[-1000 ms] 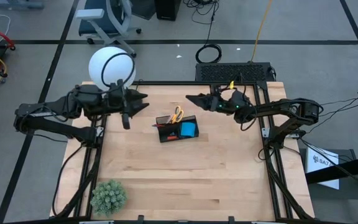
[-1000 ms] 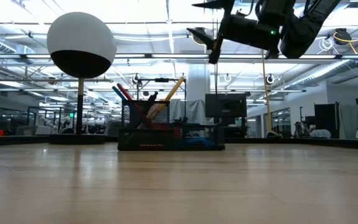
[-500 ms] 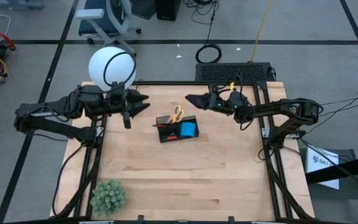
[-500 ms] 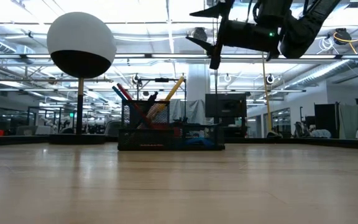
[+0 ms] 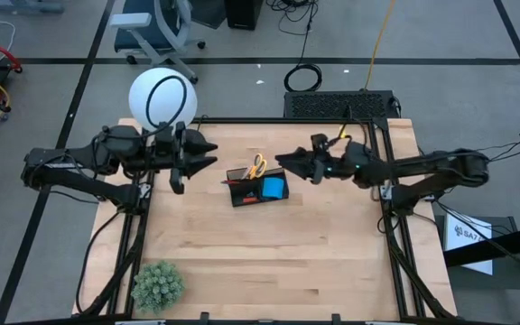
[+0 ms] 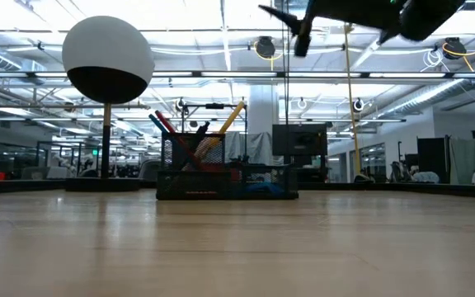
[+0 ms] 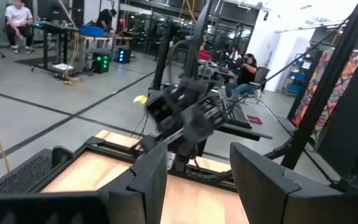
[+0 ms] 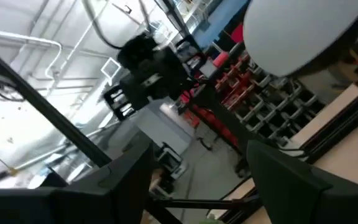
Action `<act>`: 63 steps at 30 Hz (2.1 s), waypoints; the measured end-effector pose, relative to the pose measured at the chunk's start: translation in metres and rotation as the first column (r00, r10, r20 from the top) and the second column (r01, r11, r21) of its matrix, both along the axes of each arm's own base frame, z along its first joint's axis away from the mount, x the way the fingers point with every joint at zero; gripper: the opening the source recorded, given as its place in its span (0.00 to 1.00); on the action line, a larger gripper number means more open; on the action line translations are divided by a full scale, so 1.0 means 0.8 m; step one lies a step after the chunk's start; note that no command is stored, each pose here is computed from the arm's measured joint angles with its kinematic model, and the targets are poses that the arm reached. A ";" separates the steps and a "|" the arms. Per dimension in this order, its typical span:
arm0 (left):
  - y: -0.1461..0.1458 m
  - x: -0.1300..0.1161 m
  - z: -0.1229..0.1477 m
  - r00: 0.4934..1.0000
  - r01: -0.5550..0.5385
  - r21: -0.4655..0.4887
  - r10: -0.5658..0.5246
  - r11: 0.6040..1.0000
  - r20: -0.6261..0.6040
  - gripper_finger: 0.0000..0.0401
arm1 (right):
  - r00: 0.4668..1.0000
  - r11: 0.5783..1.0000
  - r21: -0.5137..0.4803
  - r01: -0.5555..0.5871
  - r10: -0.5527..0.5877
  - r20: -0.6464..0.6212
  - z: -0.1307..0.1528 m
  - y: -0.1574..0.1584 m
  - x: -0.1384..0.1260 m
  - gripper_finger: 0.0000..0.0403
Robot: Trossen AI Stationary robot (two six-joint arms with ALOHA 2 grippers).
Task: Pick and place office supplies into organizer
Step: Return to Home Position
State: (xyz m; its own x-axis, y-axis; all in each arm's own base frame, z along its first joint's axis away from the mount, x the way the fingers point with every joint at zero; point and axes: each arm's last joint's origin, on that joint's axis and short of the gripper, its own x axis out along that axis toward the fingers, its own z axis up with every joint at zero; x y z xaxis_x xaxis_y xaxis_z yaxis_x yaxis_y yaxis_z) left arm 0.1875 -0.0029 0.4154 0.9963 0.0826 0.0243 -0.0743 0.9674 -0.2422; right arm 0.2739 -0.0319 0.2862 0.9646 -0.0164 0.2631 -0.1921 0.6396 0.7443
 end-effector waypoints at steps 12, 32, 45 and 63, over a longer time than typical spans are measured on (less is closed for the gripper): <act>-0.011 -0.004 0.004 0.999 0.043 0.000 -0.043 0.999 0.025 0.42 | 0.997 0.987 -0.148 0.066 -0.069 -0.018 0.053 0.022 -0.072 0.63; -0.007 -0.055 0.011 1.000 0.005 0.079 -0.007 0.997 0.018 0.42 | 0.990 0.955 -0.261 0.139 -0.129 0.058 0.088 0.026 -0.153 0.63; -0.006 -0.059 -0.005 1.000 -0.013 0.083 0.011 0.997 0.024 0.42 | 0.982 0.939 -0.297 0.172 -0.141 0.124 0.099 0.029 -0.184 0.63; -0.010 -0.105 -0.082 0.973 -0.054 0.081 0.035 0.995 0.226 0.42 | 0.925 0.950 -0.213 0.230 -0.145 0.350 0.032 0.031 -0.223 0.63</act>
